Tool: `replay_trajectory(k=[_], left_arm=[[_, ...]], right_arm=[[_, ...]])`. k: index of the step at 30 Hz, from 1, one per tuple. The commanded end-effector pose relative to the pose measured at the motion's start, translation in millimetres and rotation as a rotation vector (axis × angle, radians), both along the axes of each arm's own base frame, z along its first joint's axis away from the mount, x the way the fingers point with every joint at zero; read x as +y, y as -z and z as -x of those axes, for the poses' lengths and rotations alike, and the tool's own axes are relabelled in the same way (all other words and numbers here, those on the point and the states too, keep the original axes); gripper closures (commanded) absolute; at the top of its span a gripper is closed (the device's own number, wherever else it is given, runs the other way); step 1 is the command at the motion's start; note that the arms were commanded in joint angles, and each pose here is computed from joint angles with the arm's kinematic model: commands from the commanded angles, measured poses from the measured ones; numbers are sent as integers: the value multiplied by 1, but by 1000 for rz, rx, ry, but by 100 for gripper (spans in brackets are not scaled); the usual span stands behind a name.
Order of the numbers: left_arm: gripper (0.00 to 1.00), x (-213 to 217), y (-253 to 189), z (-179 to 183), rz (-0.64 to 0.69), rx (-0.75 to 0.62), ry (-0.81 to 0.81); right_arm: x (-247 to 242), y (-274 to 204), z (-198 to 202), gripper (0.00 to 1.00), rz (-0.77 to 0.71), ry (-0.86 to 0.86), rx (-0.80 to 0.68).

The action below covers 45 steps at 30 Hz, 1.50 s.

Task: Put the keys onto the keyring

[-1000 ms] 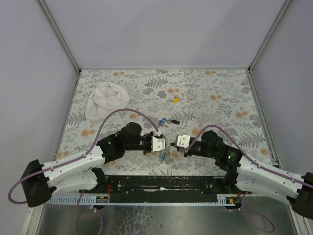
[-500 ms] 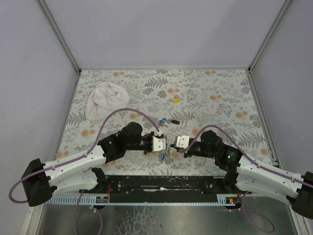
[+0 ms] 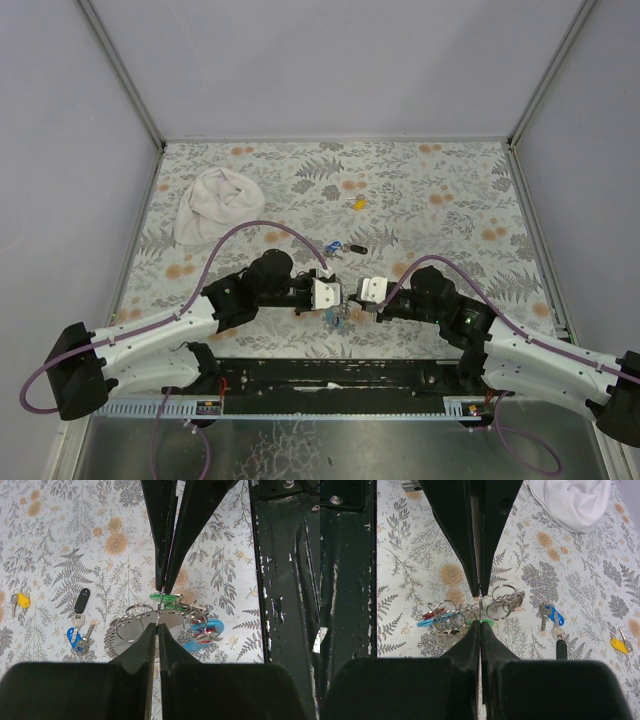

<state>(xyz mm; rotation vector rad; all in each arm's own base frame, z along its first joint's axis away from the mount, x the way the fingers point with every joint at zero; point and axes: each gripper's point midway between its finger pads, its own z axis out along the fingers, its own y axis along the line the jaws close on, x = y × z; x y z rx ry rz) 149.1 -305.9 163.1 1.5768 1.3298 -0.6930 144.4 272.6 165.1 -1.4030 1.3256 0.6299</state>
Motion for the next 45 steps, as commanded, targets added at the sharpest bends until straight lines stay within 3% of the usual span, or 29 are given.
replay_trajectory(k=[1,45], left_arm=[[100,-10,-16,-2,64,-38,15],[100,-20,-18,8,90,-14,93]], right_arm=[[8,-36,-2,100,-90,-11,-64],[18,-36,-1,100,-61,-45,-69]])
